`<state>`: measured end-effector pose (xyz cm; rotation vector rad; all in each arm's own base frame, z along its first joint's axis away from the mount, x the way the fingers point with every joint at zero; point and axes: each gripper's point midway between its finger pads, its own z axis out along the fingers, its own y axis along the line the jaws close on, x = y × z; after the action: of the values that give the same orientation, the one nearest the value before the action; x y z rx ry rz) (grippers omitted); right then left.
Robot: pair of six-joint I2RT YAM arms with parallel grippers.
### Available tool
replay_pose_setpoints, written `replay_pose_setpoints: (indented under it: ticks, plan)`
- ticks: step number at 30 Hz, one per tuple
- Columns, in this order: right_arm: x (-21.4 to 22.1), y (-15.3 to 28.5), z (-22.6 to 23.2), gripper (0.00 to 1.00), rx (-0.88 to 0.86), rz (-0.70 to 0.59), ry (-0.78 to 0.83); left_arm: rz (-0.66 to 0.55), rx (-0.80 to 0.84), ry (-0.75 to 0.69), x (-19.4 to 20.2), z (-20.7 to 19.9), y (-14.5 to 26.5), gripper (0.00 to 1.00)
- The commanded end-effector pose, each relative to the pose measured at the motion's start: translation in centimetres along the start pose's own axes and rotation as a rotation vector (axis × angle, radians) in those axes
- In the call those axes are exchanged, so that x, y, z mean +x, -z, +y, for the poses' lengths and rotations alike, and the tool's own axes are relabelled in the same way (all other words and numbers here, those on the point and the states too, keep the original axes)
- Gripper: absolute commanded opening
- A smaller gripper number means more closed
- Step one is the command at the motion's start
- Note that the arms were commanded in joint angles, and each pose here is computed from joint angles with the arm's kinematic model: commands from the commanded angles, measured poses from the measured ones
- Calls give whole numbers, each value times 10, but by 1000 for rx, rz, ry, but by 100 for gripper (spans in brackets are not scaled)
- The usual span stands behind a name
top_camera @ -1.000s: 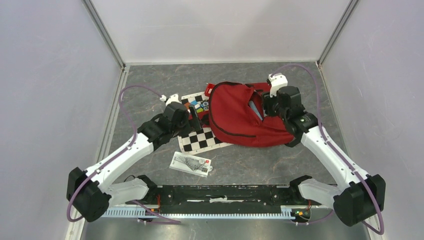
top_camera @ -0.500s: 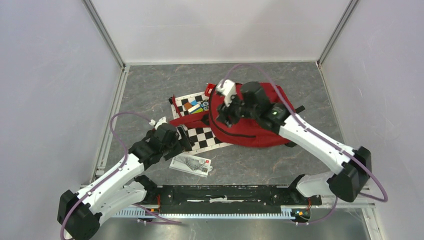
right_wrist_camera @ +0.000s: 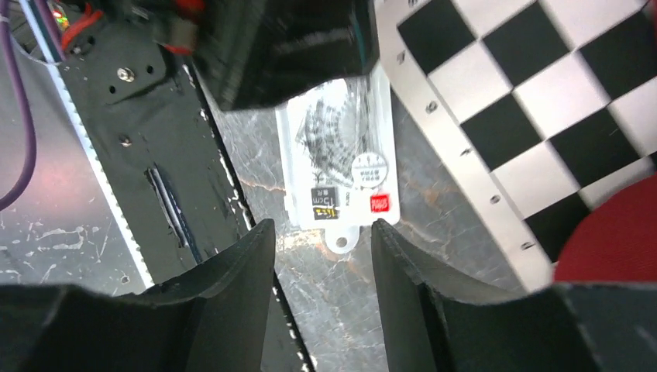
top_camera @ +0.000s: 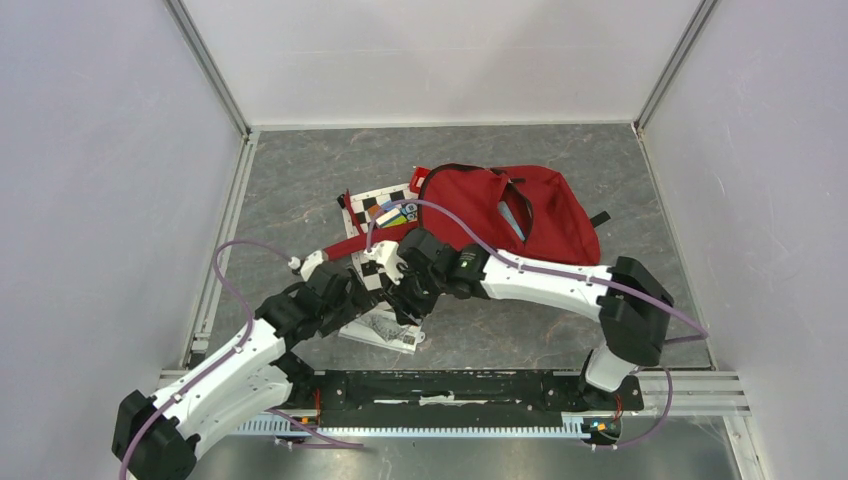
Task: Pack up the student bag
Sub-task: Pick up the stationery from the center of the board.
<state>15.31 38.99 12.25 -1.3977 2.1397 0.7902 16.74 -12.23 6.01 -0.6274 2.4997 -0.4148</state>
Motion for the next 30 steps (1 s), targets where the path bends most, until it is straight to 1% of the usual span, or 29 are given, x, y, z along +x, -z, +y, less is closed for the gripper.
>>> replay_pose_setpoints:
  ticks: [1, 7, 13, 23, 30]
  plan:
    - [21, -9, -1, 53, 37, 61, -208, -101, -41, 70, -17, 10, -2, 100]
    - [58, -19, -4, 51, 92, 128, -383, -88, -63, 64, -11, 16, -14, 100]
    - [81, -21, -7, 49, 132, 121, -493, -81, -58, 45, -10, 14, -21, 100]
    - [82, -33, -3, 45, 99, 9, -633, -62, -50, 56, -4, 16, -28, 100]
    - [76, -42, -8, 43, 108, -28, -656, -66, -36, 64, -4, 16, -29, 100]
